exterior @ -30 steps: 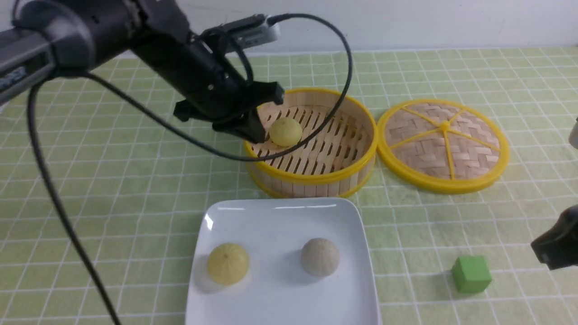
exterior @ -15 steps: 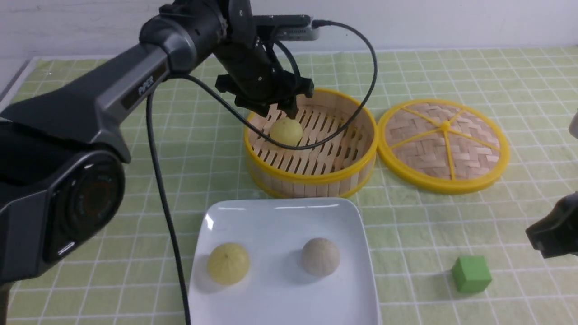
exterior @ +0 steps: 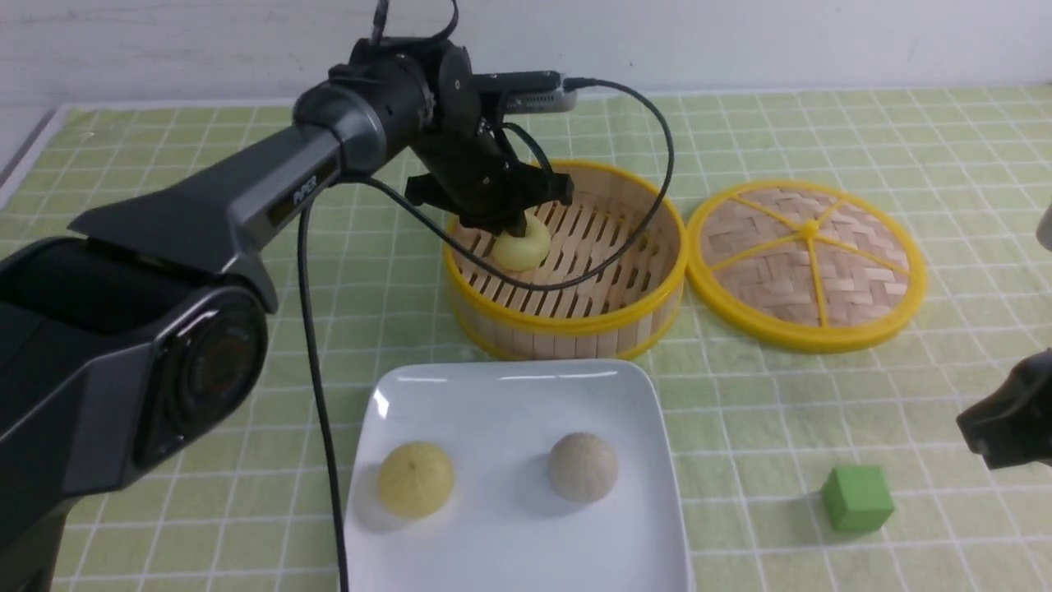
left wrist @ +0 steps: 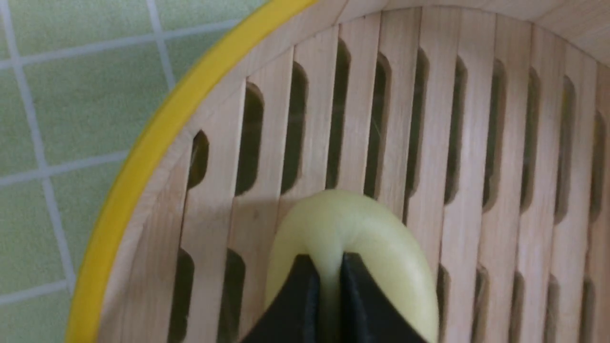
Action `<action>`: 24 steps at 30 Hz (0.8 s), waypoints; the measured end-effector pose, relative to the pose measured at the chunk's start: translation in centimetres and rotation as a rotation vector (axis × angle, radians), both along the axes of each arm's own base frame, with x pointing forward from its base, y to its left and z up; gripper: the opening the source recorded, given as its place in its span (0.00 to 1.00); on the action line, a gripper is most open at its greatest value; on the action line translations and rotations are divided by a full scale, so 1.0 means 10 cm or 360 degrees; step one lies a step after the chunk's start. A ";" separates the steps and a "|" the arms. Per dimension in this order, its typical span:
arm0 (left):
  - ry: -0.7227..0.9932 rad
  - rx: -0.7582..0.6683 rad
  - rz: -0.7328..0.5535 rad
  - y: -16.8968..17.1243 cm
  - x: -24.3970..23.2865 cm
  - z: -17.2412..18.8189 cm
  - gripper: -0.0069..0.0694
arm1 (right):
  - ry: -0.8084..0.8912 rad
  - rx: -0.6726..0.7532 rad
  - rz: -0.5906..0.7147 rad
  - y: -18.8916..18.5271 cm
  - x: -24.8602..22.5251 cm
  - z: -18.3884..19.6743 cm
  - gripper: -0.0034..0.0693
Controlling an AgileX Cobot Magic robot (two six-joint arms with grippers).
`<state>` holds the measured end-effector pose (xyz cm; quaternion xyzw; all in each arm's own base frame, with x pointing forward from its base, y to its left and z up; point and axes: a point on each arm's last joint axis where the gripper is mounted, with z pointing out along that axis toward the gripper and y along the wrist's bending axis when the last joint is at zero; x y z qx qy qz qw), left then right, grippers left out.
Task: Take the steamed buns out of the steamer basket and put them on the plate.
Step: Use the left arm to put the steamed stuffed bun into the plate
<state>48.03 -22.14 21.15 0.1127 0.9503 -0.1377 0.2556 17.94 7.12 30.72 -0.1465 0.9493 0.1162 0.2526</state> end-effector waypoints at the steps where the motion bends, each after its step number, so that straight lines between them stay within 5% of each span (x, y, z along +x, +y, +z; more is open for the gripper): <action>1: 0.0005 -0.0008 -0.0004 0.01 -0.04 0.11 0.12 | 0.0002 0.0000 0.0000 0.00 0.00 0.00 0.05; 5: -0.0039 -0.0014 -0.0028 0.11 -0.28 0.72 0.12 | 0.0006 -0.0002 0.0001 0.00 0.00 0.00 0.06; 8: -0.0123 -0.0042 -0.0071 0.34 -0.84 1.70 0.12 | 0.0008 -0.0002 0.0001 0.00 0.00 0.00 0.06; 11: -0.0166 -0.0031 -0.0142 0.45 -1.26 2.05 0.12 | 0.0022 0.0005 0.0003 0.00 -0.01 -0.01 0.07; 15: 0.0114 0.0094 -0.0275 0.38 -1.75 1.63 0.12 | 0.0045 -0.0002 0.0007 0.00 -0.03 -0.01 0.07; 18: 0.0308 0.0191 -0.0358 0.21 -1.96 0.96 0.12 | 0.0051 -0.0004 0.0008 0.00 -0.03 -0.02 0.07; 24: 0.0242 0.0121 -0.0290 0.05 -2.01 0.21 0.14 | 0.0072 -0.0003 0.0017 -0.01 -0.09 0.01 0.08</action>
